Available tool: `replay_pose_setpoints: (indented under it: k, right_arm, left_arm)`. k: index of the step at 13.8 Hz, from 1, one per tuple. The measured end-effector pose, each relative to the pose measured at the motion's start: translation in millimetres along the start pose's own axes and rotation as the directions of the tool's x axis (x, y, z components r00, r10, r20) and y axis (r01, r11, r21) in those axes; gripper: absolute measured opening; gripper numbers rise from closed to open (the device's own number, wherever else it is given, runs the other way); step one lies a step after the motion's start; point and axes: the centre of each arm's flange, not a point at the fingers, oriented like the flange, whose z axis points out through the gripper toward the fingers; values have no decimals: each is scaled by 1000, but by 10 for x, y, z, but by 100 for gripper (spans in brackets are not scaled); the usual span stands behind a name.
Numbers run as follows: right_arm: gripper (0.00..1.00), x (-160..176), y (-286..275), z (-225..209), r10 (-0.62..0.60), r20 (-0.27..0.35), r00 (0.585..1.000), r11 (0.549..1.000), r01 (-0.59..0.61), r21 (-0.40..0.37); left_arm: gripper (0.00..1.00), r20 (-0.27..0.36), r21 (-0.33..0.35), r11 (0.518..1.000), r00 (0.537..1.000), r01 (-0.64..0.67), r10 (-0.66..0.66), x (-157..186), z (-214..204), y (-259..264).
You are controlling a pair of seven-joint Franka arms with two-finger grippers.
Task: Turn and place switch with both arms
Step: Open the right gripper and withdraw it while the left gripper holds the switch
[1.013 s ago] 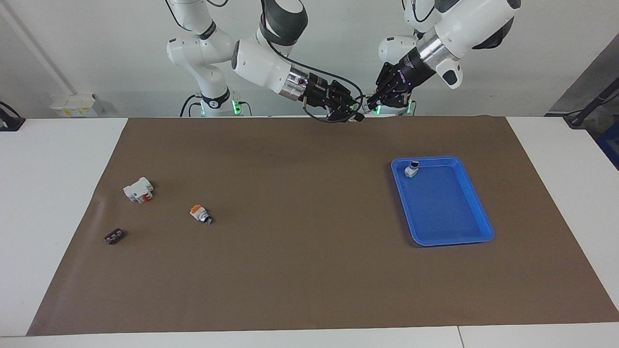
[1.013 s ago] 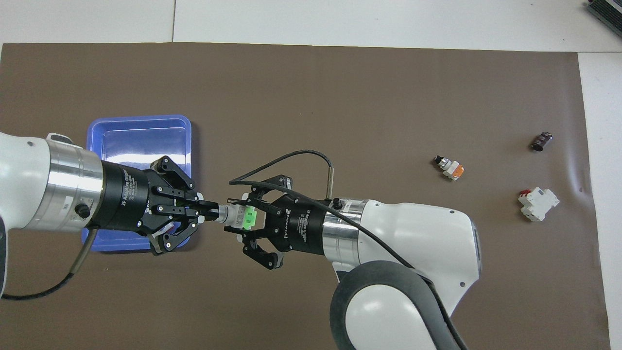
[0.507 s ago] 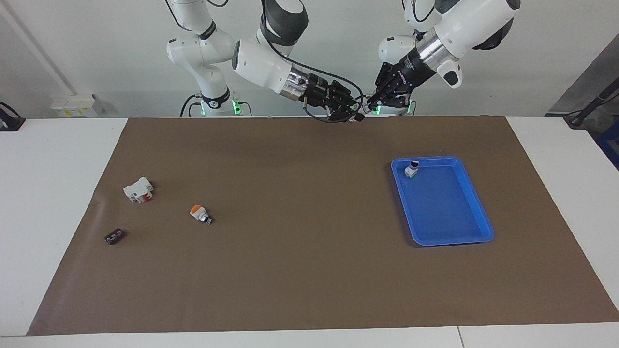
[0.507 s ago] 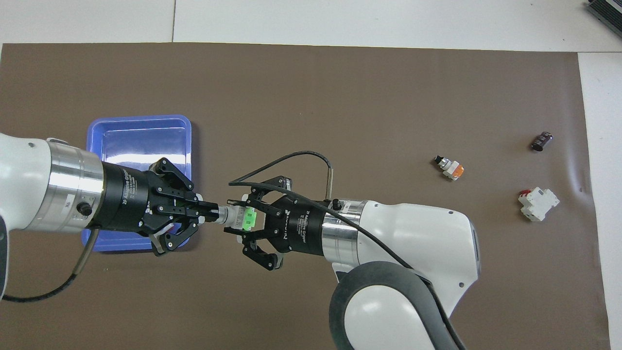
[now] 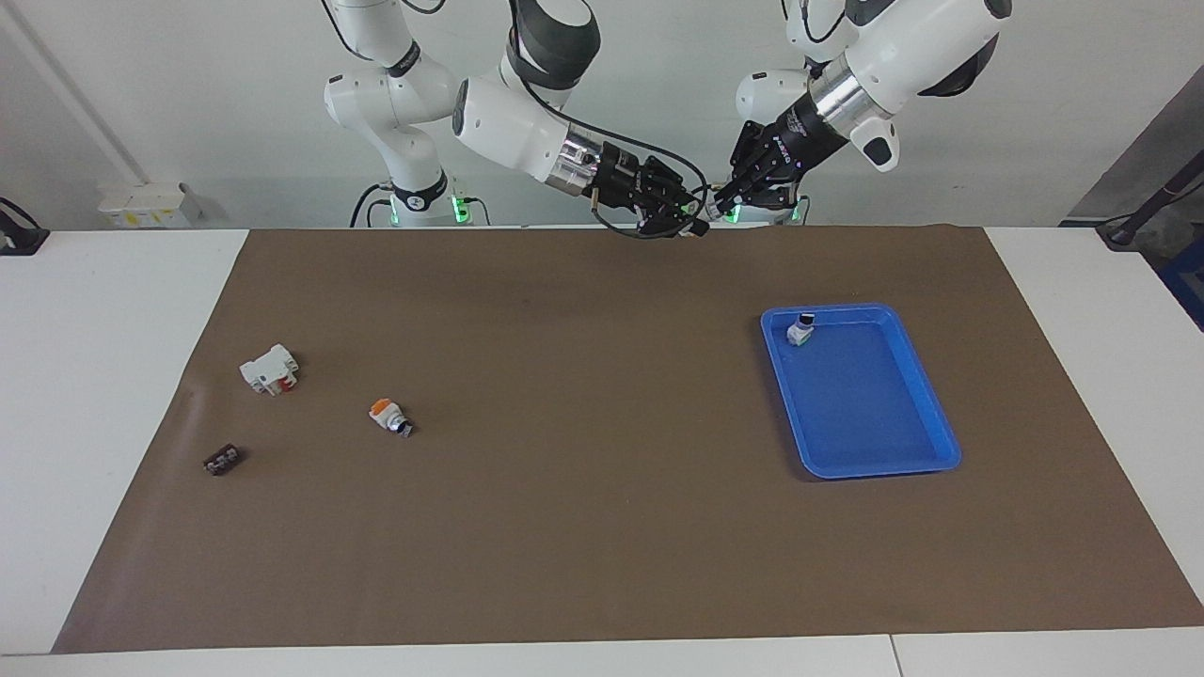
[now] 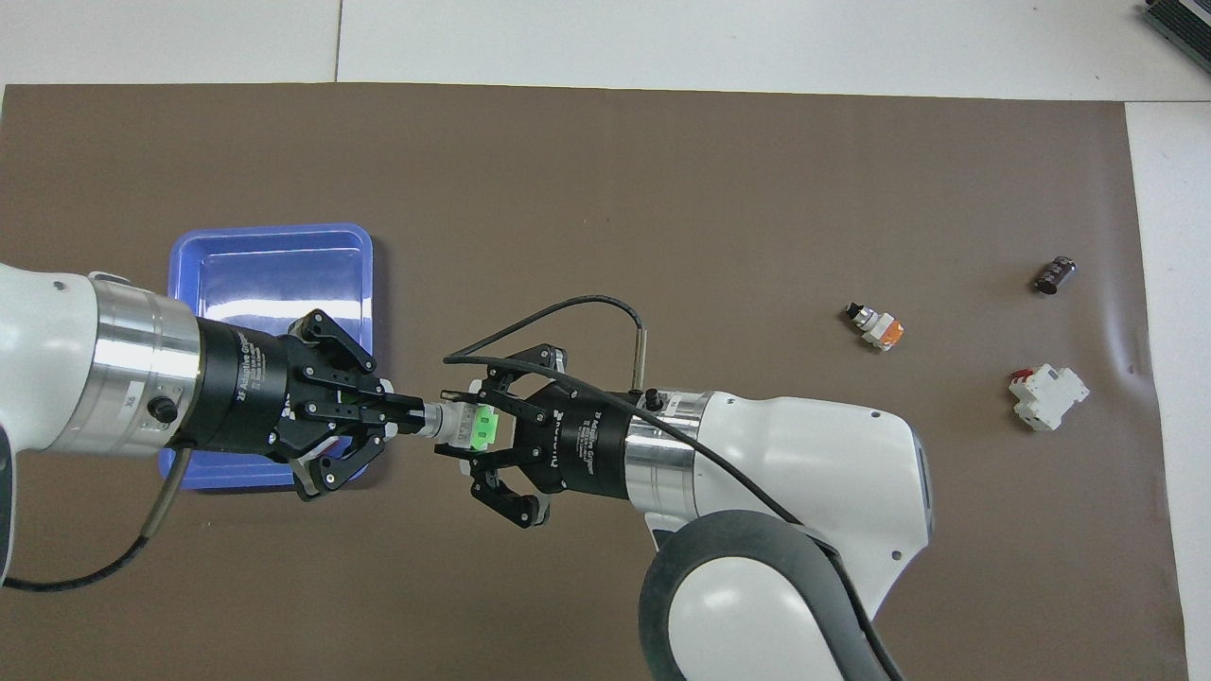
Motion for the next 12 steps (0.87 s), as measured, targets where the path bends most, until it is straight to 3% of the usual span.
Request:
replay_pose_setpoints:
  k: [7,9,12]
  right_arm:
    - [45,-54,1,-16,-35,-16,999,999,35,-1]
    - [63,-154,-2,-42,-119,-60,991,993,118,-15]
    - [98,-235,13,-66,-157,-68,985,987,154,-40]
  left_arm:
    - [10,-9,15,1000,1000,5,-5,7,70,-21]
    - [10,-22,35,999,1000,10,-9,26,160,-42]
    - [10,-30,47,999,999,14,-13,52,219,-55]
